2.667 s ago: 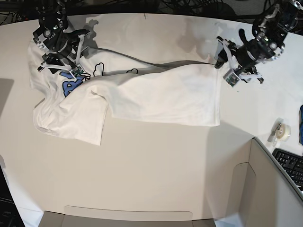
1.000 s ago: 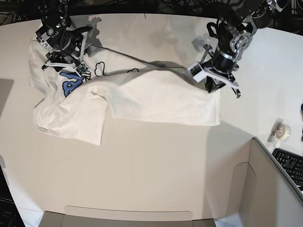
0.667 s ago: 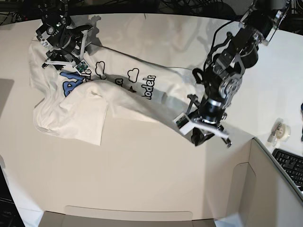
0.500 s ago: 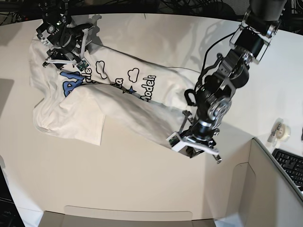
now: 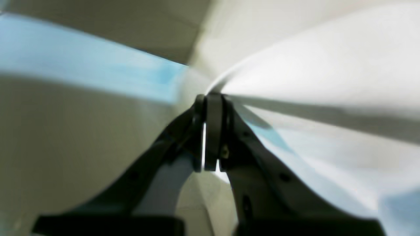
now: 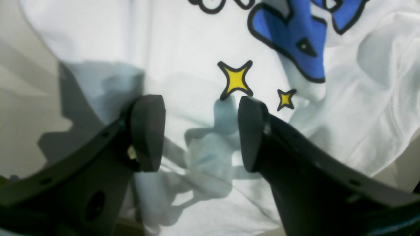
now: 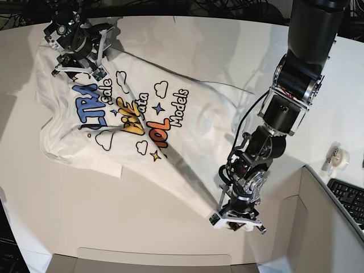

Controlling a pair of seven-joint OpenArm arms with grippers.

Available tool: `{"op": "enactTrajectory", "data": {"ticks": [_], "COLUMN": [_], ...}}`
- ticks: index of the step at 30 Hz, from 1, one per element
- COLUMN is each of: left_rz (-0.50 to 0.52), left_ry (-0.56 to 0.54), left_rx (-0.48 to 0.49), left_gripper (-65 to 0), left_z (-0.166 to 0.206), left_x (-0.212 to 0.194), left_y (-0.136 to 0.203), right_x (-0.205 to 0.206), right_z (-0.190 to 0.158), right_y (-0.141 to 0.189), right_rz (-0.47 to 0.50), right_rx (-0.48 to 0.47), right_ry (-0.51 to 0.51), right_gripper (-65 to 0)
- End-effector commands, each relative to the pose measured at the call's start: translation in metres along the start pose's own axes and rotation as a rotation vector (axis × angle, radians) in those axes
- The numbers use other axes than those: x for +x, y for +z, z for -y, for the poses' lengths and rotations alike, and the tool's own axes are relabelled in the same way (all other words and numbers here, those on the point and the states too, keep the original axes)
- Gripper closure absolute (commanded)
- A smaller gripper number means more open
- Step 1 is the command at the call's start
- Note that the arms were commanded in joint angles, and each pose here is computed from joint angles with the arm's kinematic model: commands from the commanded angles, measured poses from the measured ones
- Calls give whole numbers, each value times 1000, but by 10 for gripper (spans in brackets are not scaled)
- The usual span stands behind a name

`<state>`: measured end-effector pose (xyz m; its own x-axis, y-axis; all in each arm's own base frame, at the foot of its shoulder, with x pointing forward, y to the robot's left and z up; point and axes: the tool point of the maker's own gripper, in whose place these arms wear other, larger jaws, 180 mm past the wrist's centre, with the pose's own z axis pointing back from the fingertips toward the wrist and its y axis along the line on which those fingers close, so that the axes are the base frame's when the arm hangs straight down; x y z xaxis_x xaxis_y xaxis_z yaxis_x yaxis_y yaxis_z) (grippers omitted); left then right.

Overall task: Layout the t-shirt on the table in an organized manner, then fold the t-shirt properly
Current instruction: 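Pull the grasped fabric with the left gripper away from the right gripper, then release the fabric and raise the left gripper back over the shirt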

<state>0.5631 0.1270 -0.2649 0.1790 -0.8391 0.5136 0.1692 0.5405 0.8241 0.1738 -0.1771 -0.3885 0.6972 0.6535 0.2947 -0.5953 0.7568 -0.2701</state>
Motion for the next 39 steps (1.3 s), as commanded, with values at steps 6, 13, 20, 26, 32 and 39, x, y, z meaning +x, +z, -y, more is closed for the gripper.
{"op": "enactTrajectory", "data": {"ticks": [6,13,20,26,32,39], "left_rz": [35,46,-13,-21,-157,-322], "left_ry": [23,125,322,705,970,1194], "left_rx": [144,372,226,-13,-329,-526], "left_gripper": [-287,-473,-429,-417,-411,-353], "left_z": [-39,-60,-68,-81,-40,8], "left_x": [8,-13,-33,-39,-73,-118], "left_y": [-5,24,63,118,185,244], "right_x": [-8,1,32,72,123,185], "right_z": [-3,6,34,66,66,1], "right_y": [1,2,5,14,23,30], "right_rz": [-31,-8,65,163,297,431], "right_rx": [8,-13,-81,-154,-146,-3], "right_ry": [4,5,0,-5,-59,45], "right_gripper": [-355,-355,-355,-355,-355,-355]}}
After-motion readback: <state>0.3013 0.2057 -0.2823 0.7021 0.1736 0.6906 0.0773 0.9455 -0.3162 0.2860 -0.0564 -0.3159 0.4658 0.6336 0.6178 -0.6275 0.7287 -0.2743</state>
